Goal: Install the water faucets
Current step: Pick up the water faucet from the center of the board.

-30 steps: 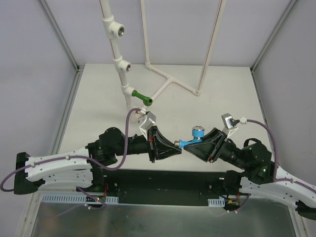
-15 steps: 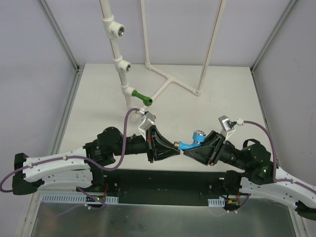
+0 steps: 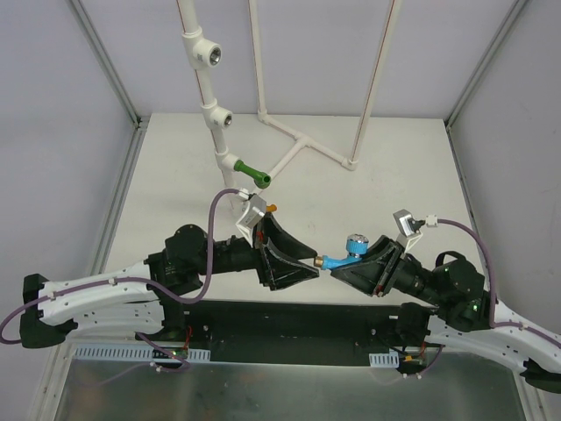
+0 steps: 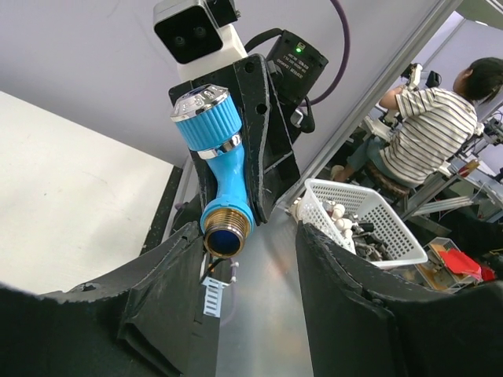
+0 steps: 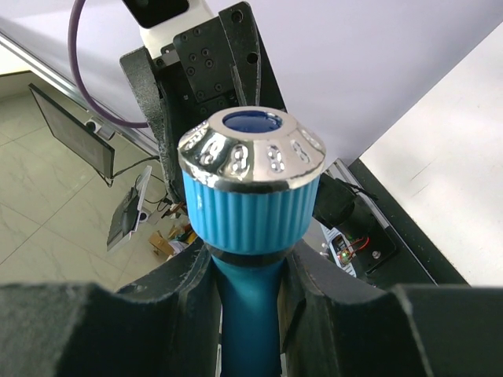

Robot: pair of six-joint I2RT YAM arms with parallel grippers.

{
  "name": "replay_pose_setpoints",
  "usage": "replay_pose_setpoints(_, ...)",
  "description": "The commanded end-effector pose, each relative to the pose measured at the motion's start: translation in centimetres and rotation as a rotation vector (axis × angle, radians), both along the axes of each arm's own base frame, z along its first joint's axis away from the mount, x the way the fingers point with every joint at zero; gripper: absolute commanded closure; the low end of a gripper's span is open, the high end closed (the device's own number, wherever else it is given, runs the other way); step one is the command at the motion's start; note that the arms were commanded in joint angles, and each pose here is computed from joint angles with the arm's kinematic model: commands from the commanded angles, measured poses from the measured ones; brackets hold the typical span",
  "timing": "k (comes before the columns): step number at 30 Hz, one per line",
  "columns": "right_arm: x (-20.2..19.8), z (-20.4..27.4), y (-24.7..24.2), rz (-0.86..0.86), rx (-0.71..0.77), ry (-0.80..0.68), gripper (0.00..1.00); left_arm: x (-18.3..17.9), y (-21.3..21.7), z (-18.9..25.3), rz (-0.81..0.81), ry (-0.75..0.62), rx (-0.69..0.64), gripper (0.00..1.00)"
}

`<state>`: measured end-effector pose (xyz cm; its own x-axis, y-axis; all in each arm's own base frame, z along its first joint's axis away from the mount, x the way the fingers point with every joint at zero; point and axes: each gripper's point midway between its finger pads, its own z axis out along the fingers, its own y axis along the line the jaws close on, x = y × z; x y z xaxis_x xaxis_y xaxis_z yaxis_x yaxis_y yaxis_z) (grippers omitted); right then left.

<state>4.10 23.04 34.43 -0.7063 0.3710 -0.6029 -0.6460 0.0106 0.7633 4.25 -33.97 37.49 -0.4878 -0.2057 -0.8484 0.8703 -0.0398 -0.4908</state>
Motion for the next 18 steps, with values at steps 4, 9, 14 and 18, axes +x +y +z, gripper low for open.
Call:
replay_pose_setpoints(4, -0.1, 1.8, -0.6, -0.005, 0.067, -0.021, 1.00, -0.4, 0.1, 3.1, -0.028, -0.034, -0.082, 0.50)
replay_pose_setpoints(9, -0.2, 1.9, -0.6, -0.004, 0.075, -0.024, 1.00, -0.3, -0.2, 2.7, -0.030, -0.027, -0.073, 0.58)
replay_pose_setpoints(14, -0.2, 1.7, -0.5, 0.003, 0.071, -0.022, 1.00, -0.3, -0.4, 3.0, -0.034, -0.025, -0.081, 0.90)
replay_pose_setpoints(18, -0.2, 1.5, -0.5, 0.001, 0.064, -0.019, 0.95, -0.2, -0.8, 3.0, -0.038, -0.006, -0.083, 1.00)
